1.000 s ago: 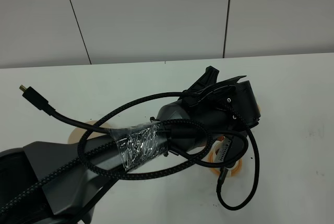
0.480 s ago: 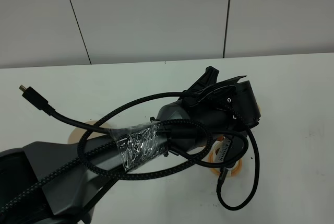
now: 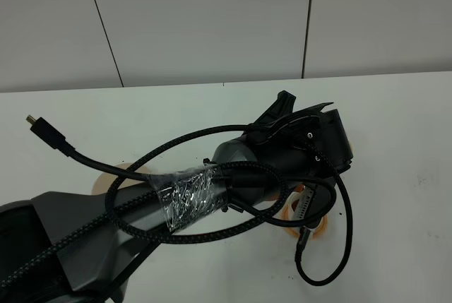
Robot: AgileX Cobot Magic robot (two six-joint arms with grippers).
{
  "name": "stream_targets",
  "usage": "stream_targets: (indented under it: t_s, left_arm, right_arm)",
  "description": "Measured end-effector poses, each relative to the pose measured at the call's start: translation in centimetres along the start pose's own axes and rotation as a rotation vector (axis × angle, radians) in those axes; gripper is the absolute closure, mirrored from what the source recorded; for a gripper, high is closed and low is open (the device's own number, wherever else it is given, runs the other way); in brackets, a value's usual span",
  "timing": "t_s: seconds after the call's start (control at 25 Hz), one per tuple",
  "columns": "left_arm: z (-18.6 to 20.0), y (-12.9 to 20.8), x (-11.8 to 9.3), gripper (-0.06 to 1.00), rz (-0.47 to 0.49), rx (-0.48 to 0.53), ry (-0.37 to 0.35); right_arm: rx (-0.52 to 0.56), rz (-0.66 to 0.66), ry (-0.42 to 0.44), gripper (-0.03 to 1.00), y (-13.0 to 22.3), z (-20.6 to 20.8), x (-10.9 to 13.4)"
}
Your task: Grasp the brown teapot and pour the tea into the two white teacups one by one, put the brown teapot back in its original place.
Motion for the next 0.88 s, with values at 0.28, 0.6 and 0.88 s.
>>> stream_targets:
  t_s: [0.28,0.6,0.88]
  left_arm:
    - [0.0,-0.2,-0.2,0.78,0.016,-0.01,0.014]
    - [0.0,-0.6,-0.6,0.78,0.06,-0.036,0.039]
    - [0.1,-1.6,-1.3,0.78,0.177,-0.089,0.083]
  right_arm:
    - [0.0,0.0,0.0,0.73,0.0,0.0,0.0]
    - [0.0,0.0,0.0,0.73,0.0,0.0,0.0]
    - [0.0,0.0,0.0,0.73,0.0,0.0,0.0]
Point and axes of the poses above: a point on each arm's last joint axis where the gripper is mounted, z pointing back along that axis away from the gripper, x along the wrist's bending axis when the last joint is at zero, y = z × x, the point moved 8 cm from there along -z, pointing out along that axis toward the gripper, and after that the axes turned 14 degrees about -z, right-handed, at the moved point
